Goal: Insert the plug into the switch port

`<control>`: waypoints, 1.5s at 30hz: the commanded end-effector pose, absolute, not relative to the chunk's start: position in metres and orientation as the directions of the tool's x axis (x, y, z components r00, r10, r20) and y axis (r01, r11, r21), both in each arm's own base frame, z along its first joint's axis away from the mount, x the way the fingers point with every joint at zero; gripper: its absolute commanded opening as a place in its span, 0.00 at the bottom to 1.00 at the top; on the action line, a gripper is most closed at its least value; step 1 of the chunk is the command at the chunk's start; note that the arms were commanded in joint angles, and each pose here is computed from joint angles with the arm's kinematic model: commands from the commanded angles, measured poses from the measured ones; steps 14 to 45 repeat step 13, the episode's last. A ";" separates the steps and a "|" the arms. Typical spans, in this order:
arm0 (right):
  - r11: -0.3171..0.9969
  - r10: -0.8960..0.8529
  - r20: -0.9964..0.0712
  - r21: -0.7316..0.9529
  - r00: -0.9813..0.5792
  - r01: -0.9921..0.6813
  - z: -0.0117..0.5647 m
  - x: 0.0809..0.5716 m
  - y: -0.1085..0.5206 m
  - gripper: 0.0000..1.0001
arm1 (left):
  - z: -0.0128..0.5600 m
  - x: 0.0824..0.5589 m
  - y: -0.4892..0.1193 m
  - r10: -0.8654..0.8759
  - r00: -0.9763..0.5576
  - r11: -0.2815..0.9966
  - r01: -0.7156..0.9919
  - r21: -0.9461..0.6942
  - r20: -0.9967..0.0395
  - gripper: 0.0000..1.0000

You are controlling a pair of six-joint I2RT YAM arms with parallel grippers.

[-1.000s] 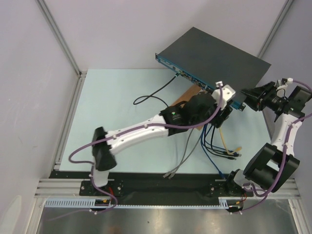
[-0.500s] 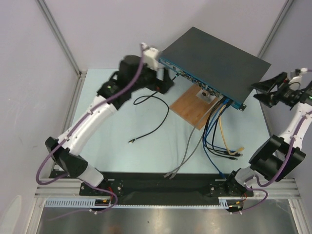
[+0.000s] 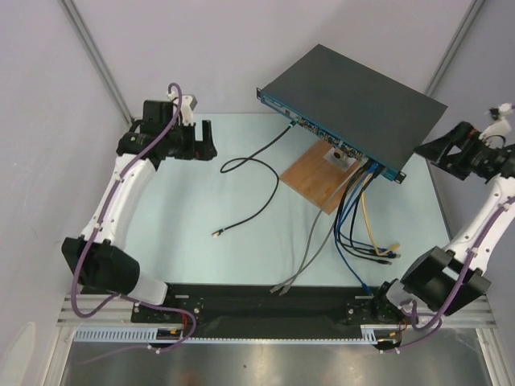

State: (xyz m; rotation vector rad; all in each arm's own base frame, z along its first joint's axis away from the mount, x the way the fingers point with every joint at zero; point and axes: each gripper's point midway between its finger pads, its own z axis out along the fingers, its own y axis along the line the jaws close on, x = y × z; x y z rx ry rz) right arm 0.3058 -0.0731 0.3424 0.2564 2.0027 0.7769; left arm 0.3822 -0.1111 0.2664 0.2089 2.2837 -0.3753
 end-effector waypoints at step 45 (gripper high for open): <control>0.896 0.191 -0.858 0.351 -0.477 -0.272 0.366 0.254 0.010 1.00 | 0.315 0.330 -0.105 0.168 -0.483 0.926 0.377 -0.031 -0.859 1.00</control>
